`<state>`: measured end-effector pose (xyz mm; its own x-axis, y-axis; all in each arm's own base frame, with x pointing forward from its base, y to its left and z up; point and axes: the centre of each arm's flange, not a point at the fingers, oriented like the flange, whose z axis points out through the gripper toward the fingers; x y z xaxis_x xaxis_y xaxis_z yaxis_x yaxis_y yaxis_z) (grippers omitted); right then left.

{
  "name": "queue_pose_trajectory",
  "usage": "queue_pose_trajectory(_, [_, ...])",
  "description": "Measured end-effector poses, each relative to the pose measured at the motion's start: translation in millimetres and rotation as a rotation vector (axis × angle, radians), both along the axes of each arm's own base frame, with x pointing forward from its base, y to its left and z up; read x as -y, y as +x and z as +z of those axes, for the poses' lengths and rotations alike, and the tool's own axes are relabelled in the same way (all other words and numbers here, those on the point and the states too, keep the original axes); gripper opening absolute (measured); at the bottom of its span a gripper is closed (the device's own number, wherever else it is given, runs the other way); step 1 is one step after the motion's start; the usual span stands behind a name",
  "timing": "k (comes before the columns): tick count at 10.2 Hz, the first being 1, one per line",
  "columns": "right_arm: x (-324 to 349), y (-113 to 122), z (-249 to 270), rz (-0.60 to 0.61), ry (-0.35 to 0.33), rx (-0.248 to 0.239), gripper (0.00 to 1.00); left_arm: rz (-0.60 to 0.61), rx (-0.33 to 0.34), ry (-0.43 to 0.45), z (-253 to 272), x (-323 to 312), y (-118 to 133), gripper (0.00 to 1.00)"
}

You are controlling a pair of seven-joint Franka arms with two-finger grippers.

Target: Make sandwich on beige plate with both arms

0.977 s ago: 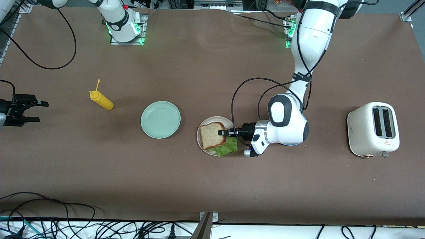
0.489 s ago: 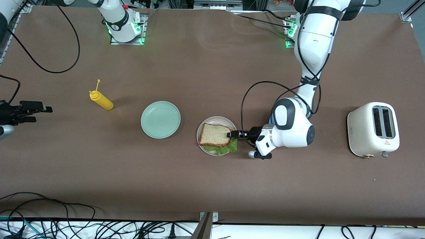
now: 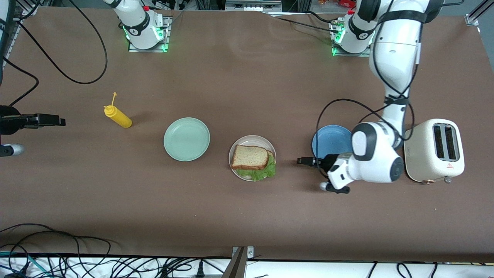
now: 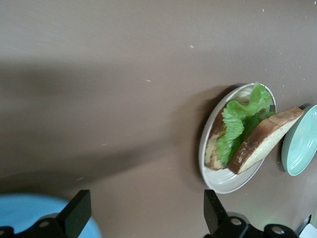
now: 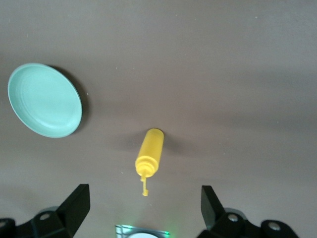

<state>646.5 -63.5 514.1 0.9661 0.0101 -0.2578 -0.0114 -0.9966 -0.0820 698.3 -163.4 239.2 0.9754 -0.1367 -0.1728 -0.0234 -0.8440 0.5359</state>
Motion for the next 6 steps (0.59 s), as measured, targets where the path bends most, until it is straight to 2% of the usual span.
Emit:
queue_pose_trajectory(3, [-13.5,-21.6,22.8,-0.113,-0.053,0.1,1.0,-0.045,0.047,0.104,45.0,-34.7,4.9,1.0])
queue_pose_trajectory(5, [-14.7,-38.8,21.0,-0.129,-0.055,0.177,1.0,-0.086,0.037,0.205,73.9,-68.7,1.5,1.0])
queue_pose_trajectory(6, [-17.8,-48.2,18.8,-0.121,-0.064,0.185,1.0,-0.107,0.025,0.268,89.5,-93.4,-1.8,1.0])
